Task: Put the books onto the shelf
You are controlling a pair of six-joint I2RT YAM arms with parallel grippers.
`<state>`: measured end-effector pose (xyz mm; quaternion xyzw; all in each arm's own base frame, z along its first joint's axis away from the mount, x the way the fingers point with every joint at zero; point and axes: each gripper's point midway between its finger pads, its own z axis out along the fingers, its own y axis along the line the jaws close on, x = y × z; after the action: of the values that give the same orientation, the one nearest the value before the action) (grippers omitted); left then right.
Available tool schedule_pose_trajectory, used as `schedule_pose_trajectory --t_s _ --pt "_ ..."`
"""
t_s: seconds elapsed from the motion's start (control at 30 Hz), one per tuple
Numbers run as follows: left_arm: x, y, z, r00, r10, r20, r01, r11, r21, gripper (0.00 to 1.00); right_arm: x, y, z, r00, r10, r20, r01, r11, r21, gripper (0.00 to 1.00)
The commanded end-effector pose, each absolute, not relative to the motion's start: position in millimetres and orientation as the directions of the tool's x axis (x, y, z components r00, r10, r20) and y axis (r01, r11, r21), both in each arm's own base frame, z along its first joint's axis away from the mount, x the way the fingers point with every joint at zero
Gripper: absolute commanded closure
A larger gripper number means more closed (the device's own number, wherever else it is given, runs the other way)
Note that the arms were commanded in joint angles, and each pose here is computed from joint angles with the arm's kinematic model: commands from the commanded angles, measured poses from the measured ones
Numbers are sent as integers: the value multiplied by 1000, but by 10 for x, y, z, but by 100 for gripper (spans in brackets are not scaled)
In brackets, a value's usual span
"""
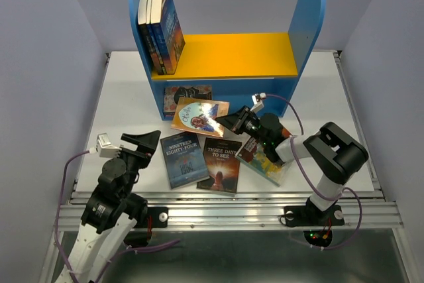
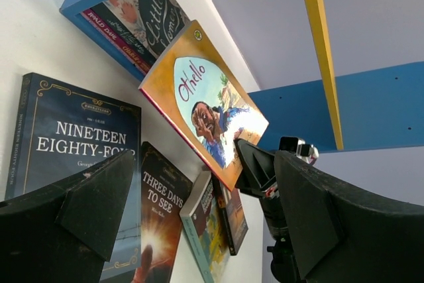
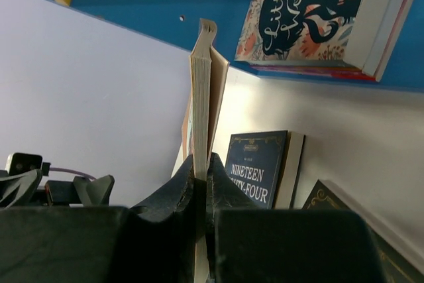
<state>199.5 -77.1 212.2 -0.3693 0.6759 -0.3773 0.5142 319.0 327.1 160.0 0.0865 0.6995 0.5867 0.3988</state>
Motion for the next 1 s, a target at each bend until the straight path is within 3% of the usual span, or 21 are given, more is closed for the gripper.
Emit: schedule_pose_trajectory --t_s 0.0,0.4,0.97 --pt "1955 -694 2298 -164 -879 -448 -85 465 -881 1 3343 3324 1920 -623 621 -475 -435 230 871 99" --pt "1932 -639 2361 -147 -869 -473 -87 488 -869 1 3650 3501 1895 -612 603 -512 -452 265 852 99" --pt "1932 -623 2493 -138 -861 -489 -77 502 -862 1 3908 3556 1775 -630 630 -453 -427 206 880 99"
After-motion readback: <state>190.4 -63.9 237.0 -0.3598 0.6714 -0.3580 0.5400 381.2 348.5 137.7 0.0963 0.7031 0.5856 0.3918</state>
